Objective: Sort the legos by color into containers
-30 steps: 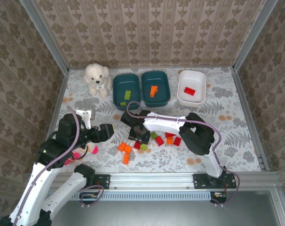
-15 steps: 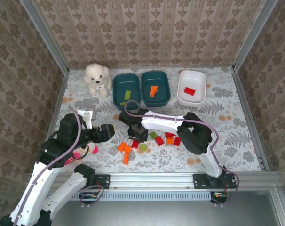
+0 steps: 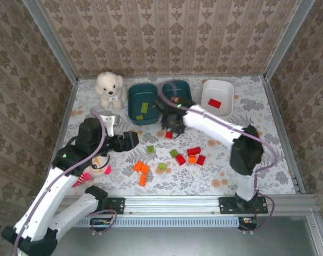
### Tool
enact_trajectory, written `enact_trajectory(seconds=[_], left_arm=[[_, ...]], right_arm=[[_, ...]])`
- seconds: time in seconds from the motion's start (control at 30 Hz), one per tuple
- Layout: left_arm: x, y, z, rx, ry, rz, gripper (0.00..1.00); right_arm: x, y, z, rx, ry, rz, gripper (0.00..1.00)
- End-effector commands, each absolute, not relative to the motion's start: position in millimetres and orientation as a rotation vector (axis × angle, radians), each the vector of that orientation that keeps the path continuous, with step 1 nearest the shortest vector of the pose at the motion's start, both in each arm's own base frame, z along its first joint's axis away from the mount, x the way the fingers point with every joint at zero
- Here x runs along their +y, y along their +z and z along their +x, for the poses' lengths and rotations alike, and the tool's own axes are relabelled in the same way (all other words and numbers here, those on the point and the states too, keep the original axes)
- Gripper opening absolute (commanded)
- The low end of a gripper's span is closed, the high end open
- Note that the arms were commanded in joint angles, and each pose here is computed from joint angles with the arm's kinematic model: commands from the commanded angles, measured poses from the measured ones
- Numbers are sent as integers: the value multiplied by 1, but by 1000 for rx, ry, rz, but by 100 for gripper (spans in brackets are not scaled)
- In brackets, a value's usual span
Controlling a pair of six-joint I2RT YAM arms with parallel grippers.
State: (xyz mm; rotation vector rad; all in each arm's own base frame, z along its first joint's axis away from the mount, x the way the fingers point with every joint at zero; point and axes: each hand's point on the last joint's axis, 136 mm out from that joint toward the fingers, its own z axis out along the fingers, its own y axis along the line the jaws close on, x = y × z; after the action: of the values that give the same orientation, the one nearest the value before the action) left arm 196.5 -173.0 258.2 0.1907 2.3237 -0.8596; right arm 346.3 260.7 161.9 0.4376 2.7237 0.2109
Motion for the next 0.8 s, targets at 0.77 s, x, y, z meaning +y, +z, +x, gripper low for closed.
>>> enact_trajectory(seconds=[0.77], left_arm=[[-309, 268, 290, 2289, -959, 397, 89]], right_arm=[[75, 78, 506, 2801, 349, 285, 28]])
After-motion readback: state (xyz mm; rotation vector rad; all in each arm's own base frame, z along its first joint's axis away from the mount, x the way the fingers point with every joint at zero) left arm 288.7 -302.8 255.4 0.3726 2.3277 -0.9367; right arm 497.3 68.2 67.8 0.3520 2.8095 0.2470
